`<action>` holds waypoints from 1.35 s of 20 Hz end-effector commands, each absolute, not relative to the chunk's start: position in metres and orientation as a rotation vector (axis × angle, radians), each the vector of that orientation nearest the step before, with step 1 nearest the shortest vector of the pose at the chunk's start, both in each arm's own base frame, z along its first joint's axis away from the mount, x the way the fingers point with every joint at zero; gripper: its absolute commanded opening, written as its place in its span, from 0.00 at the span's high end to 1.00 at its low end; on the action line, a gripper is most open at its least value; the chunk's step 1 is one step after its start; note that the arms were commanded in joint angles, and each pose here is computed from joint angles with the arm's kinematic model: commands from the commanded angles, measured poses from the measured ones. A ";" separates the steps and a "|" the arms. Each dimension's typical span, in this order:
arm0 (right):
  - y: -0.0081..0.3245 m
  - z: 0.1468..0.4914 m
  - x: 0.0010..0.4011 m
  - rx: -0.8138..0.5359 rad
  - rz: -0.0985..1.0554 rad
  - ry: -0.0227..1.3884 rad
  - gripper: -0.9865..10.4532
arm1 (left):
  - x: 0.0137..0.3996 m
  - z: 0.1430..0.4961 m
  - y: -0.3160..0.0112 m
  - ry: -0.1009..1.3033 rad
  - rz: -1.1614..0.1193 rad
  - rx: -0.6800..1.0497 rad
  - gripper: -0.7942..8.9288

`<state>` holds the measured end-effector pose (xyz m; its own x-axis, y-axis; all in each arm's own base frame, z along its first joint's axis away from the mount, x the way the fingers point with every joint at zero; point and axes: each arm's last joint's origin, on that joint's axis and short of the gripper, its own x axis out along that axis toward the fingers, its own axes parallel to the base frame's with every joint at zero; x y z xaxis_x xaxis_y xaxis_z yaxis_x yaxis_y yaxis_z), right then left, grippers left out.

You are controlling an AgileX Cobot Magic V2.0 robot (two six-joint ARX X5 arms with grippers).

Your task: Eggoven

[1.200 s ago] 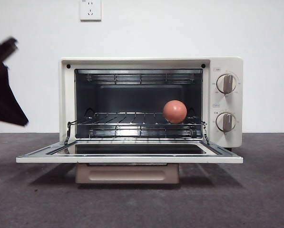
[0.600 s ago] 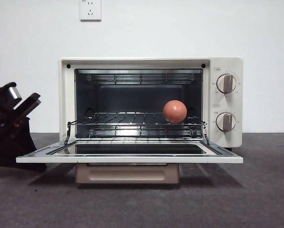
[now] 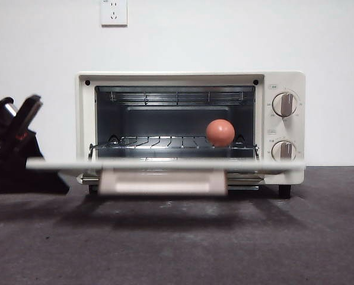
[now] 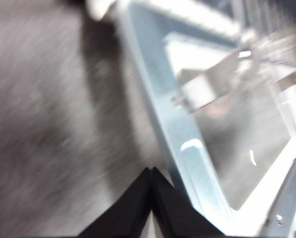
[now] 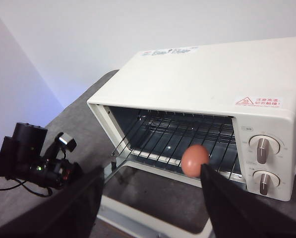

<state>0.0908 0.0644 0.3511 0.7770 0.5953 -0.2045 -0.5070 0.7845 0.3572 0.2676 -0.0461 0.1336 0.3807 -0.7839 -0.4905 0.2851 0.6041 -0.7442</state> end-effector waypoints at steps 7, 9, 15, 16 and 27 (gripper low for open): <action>0.065 0.353 0.090 0.282 0.610 0.320 0.64 | 0.292 0.166 -0.044 0.688 -0.845 -0.748 0.91; 0.065 0.352 0.090 0.277 0.606 0.333 0.64 | 0.296 0.174 -0.044 0.619 -0.836 -0.758 0.91; 0.064 0.349 0.089 0.269 0.601 0.358 0.64 | 0.295 0.186 -0.044 0.580 -0.837 -0.763 0.91; 0.064 0.349 0.089 0.269 0.602 0.359 0.64 | 0.293 0.190 -0.044 0.576 -0.838 -0.760 0.91; 0.069 0.341 0.097 0.194 0.560 0.409 0.65 | 0.235 0.247 -0.052 0.506 -0.722 -0.488 0.91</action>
